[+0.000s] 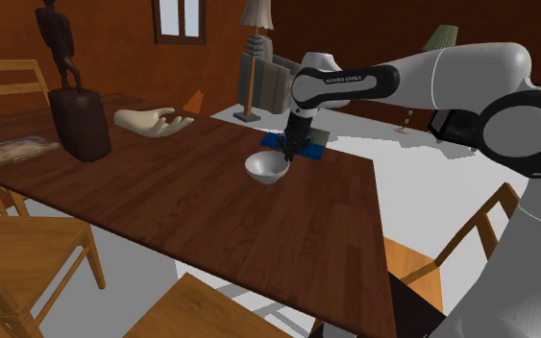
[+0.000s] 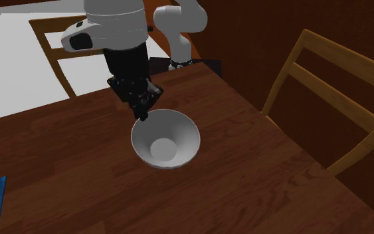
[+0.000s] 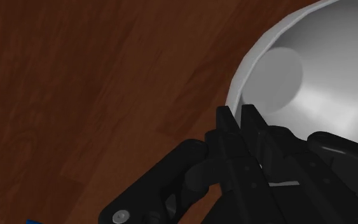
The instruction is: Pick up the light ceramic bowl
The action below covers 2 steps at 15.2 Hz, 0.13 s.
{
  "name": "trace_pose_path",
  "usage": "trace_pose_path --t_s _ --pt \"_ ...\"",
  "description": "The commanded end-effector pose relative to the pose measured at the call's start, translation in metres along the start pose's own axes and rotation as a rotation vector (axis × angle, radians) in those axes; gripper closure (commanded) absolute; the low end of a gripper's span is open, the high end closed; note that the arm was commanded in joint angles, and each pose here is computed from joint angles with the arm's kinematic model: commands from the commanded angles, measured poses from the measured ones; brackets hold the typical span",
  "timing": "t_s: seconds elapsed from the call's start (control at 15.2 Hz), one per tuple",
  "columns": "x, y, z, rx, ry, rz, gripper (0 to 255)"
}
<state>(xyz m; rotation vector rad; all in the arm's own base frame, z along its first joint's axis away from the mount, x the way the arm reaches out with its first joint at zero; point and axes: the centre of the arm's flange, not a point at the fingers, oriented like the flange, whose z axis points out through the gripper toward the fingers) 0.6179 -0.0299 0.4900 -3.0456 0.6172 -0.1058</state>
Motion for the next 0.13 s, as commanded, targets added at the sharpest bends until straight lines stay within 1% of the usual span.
trace_pose_path --t_s 0.0,0.07 --pt "-0.0004 0.0002 -0.0067 0.0 0.0 0.0 255" --pt "-0.0004 0.0002 -0.0067 0.0 0.0 0.0 255"
